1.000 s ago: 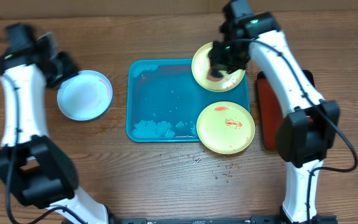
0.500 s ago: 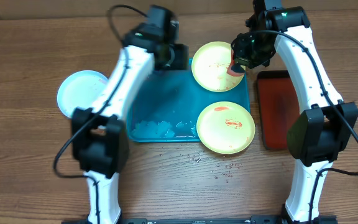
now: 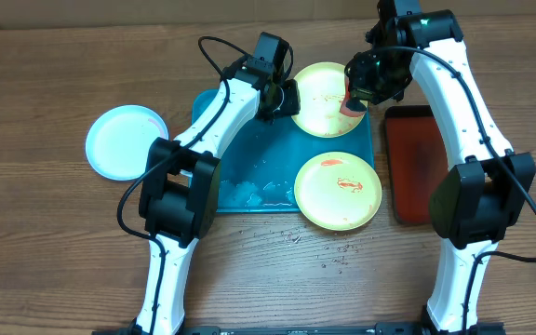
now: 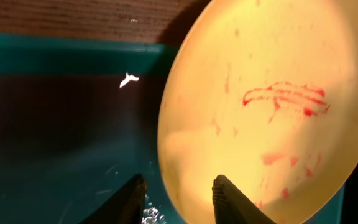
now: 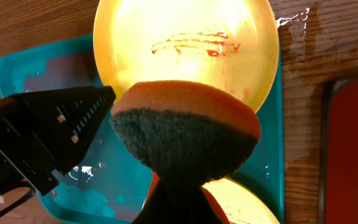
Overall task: Clean dirty plates on tray and stack at the side
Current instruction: 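Grasp the rim of the top yellow plate with the left gripper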
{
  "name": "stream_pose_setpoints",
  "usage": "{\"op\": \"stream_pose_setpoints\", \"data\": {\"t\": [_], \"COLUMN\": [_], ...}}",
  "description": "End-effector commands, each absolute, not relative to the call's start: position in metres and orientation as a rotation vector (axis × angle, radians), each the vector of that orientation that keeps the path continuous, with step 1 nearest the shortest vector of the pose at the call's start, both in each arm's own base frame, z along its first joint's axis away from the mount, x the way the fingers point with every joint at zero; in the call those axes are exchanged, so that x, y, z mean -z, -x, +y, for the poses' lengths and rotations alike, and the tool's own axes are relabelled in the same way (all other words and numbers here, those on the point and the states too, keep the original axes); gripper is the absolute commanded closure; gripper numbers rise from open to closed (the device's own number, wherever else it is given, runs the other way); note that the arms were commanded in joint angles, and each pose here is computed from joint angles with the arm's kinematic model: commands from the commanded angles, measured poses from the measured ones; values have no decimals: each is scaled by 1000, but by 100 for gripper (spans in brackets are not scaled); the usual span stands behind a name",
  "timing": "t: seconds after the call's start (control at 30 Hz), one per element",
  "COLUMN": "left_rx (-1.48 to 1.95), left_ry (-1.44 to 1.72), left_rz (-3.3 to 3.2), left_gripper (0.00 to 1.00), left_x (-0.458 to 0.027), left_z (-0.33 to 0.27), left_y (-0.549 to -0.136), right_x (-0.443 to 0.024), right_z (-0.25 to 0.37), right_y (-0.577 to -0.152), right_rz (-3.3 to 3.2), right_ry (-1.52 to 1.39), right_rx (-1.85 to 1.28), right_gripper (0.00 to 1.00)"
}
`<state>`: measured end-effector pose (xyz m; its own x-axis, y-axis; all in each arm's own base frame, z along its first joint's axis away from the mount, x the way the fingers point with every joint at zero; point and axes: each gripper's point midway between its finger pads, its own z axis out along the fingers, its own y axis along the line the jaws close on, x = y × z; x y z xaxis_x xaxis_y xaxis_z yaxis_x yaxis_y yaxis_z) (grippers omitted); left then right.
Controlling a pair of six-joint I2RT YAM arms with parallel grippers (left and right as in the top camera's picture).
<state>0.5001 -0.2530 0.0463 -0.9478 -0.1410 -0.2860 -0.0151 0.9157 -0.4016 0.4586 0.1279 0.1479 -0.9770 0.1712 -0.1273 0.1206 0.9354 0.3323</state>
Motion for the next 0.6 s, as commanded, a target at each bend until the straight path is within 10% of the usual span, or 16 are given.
{"op": "stream_pose_setpoints", "data": {"t": [0.0, 0.57], "left_rx": [570, 425], "left_ry": [182, 341], "left_rz": [2748, 2744], "left_gripper": [61, 79], "left_x": [-47, -26], "left_z": [-257, -257], "left_y": [-506, -496], "right_x": [-174, -174], "right_z": [131, 131], "right_y": [-460, -459], "right_rz": [2873, 2876], "right_ry": [-186, -187], "right_rx": [-512, -511], "right_gripper": [96, 96]}}
